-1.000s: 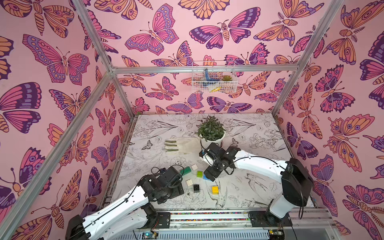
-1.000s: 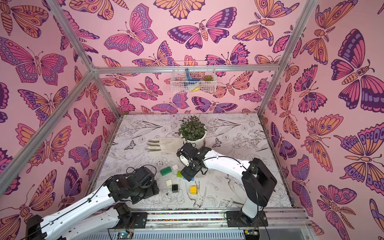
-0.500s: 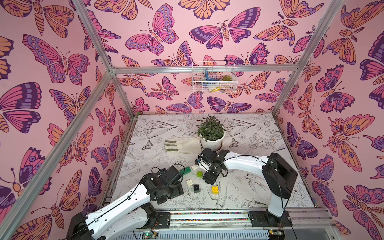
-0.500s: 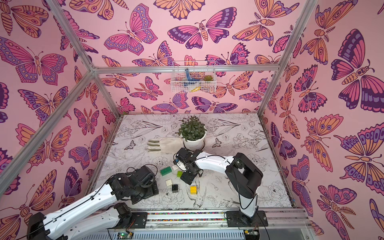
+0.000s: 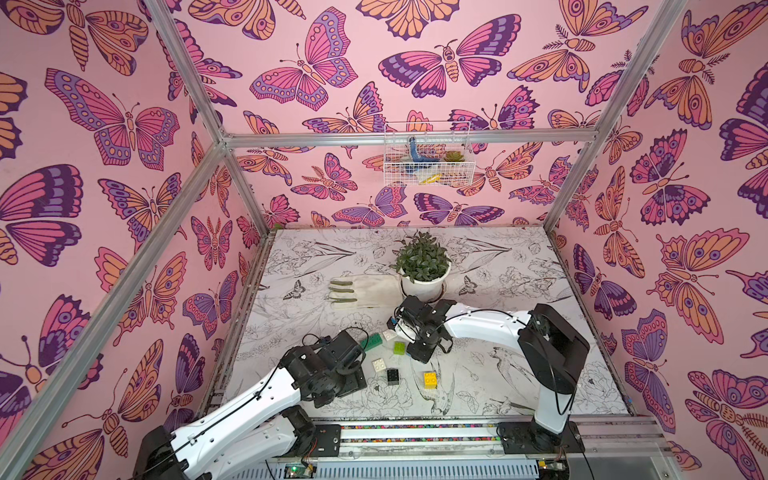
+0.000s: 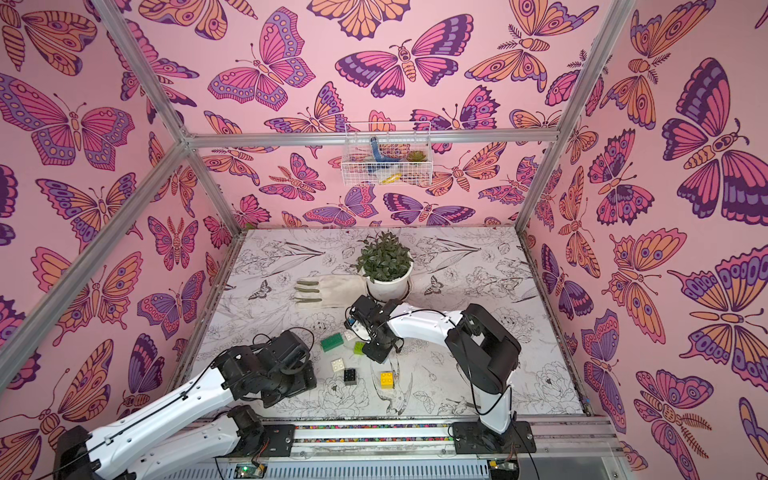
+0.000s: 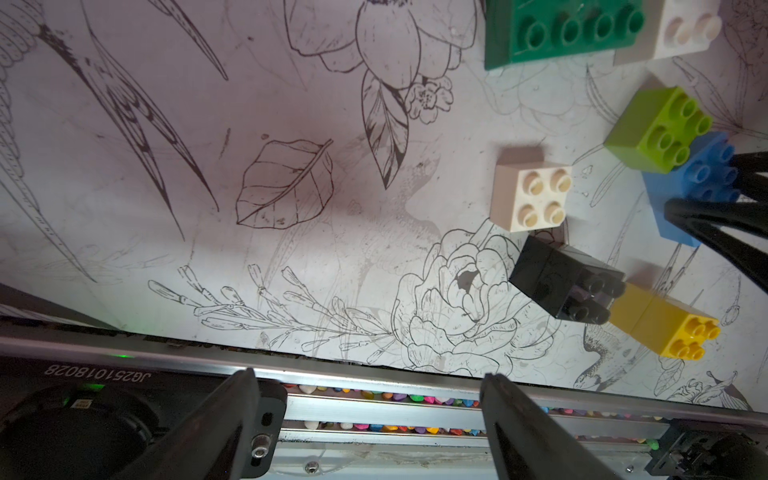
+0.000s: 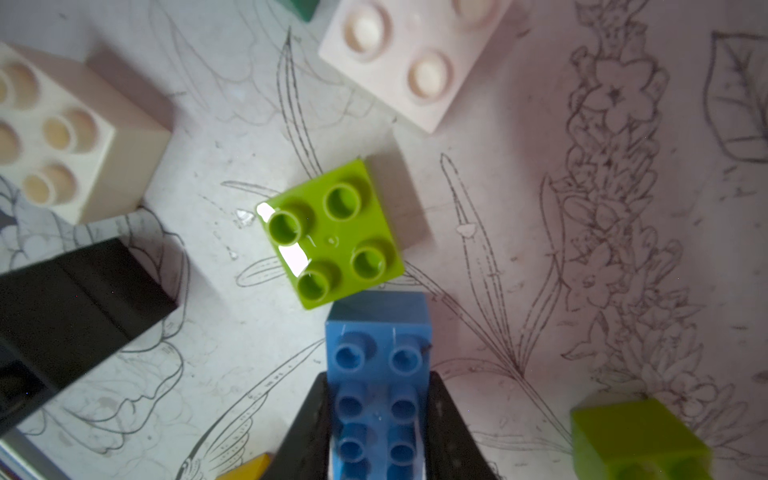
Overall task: Assemble a giraffe with lego
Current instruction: Pick up the lego brick from the center of the board, then adjust the lego brick at the center of the board.
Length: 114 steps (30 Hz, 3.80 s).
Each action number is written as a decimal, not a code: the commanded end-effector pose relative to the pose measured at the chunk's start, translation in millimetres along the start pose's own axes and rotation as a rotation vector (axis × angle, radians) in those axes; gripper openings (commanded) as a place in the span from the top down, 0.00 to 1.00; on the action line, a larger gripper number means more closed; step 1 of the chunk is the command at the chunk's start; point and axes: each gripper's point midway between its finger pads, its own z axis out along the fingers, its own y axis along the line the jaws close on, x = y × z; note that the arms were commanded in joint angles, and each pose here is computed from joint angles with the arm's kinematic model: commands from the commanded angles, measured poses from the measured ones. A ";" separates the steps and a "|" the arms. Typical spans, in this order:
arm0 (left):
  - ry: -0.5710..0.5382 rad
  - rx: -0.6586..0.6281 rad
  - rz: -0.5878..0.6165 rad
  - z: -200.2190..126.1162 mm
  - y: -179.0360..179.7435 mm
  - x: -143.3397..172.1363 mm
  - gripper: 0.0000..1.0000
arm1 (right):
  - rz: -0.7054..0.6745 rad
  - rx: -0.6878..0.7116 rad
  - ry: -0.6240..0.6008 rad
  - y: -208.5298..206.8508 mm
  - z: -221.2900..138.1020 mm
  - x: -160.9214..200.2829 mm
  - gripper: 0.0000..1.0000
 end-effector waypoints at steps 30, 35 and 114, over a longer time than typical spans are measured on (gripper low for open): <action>0.056 0.012 0.007 76.0 -68.7 -20.9 0.22 | 0.020 0.040 -0.200 11.4 -165.3 39.5 0.78; 0.068 0.010 0.033 81.9 -84.7 -17.4 0.22 | 0.019 0.043 -0.196 11.4 -161.5 44.4 0.78; 0.070 0.019 0.072 79.0 -94.9 23.6 0.23 | -0.017 -0.011 -0.158 22.3 -144.8 47.4 0.75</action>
